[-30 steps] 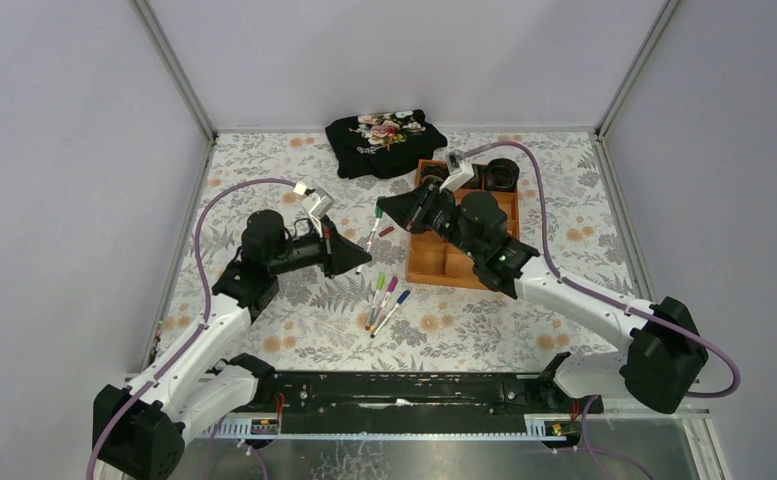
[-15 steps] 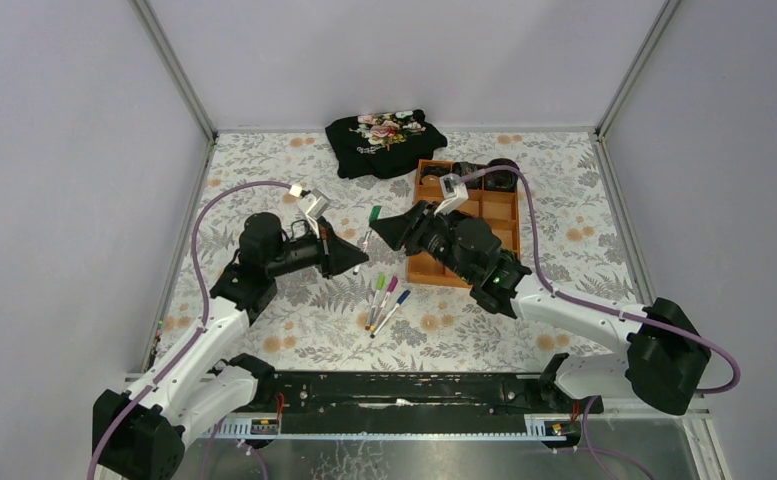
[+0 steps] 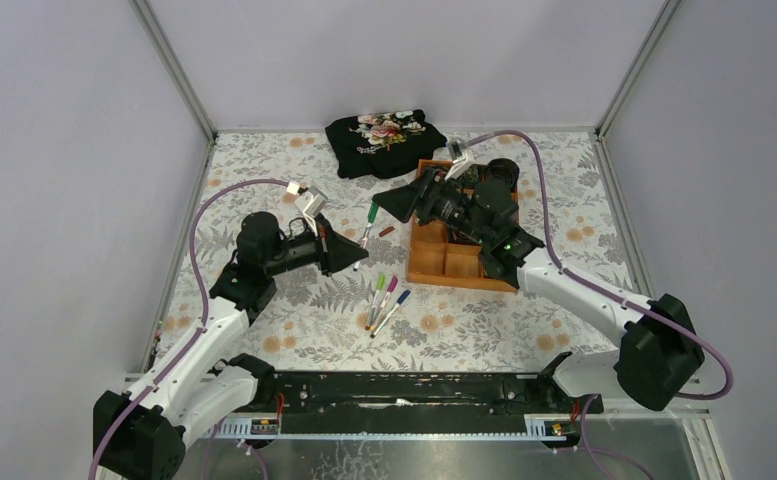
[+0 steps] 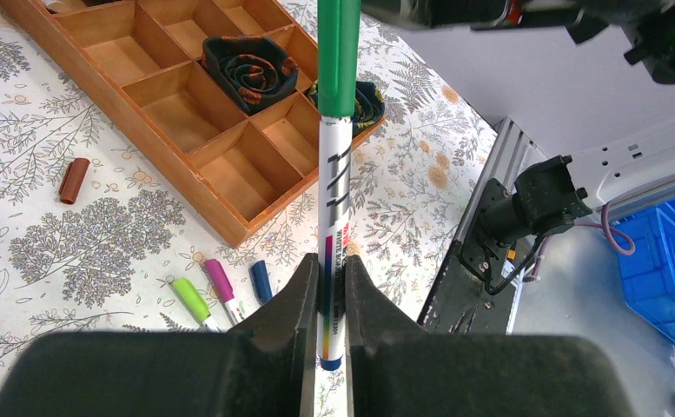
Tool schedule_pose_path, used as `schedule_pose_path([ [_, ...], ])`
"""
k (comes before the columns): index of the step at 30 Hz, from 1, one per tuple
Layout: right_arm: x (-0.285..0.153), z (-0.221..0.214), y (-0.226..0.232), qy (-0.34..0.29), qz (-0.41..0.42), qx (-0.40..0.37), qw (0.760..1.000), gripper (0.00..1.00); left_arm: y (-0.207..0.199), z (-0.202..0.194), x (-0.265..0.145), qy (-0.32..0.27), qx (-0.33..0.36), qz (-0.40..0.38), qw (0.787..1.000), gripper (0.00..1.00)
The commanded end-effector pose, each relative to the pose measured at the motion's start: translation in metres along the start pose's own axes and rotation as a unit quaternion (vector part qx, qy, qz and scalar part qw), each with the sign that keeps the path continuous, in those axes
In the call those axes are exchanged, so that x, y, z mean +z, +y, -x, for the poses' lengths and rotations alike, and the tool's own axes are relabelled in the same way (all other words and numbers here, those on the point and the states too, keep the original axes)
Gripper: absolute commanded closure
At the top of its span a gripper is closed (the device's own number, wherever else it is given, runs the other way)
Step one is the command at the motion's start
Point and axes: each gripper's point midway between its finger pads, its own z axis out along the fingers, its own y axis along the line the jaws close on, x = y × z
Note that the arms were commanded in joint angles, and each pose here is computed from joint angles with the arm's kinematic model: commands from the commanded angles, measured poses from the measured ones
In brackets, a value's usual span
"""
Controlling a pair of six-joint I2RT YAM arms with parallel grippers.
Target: Insert the pens into the pen caps
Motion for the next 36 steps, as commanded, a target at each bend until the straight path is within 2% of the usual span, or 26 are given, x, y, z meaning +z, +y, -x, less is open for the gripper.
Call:
schedule_pose_path([
  [1,0.011,0.010,0.036,0.028,0.081,-0.028,0.996,0.27,-0.010,0.015,-0.001,-0.025,0.027,-0.023,0.999,1.00],
  [4,0.020,0.003,0.036,0.048,0.096,-0.029,0.994,0.30,-0.012,0.015,-0.001,-0.025,0.027,-0.028,0.999,1.00],
  [7,0.023,-0.004,0.040,0.067,0.121,-0.024,0.990,0.43,-0.012,0.015,-0.001,-0.025,0.027,-0.028,0.999,1.00],
  [10,0.022,-0.013,0.036,0.081,0.121,-0.019,0.989,0.73,-0.011,0.017,-0.001,-0.027,0.027,-0.024,0.999,1.00],
  [14,0.015,-0.030,0.021,0.100,0.102,-0.011,0.990,0.99,-0.012,0.019,-0.001,-0.032,0.027,-0.022,0.999,1.00],
  [22,-0.001,-0.080,0.009,0.159,0.081,0.014,0.984,1.00,-0.025,0.039,-0.003,-0.075,0.014,-0.042,0.996,1.00],
  [31,-0.031,-0.148,0.017,0.256,0.096,0.047,0.961,1.00,-0.043,0.074,-0.009,-0.118,0.033,-0.063,0.990,1.00],
  [36,-0.047,-0.165,0.021,0.287,0.113,0.060,0.949,1.00,-0.049,0.083,-0.015,-0.135,0.025,-0.089,0.986,1.00],
])
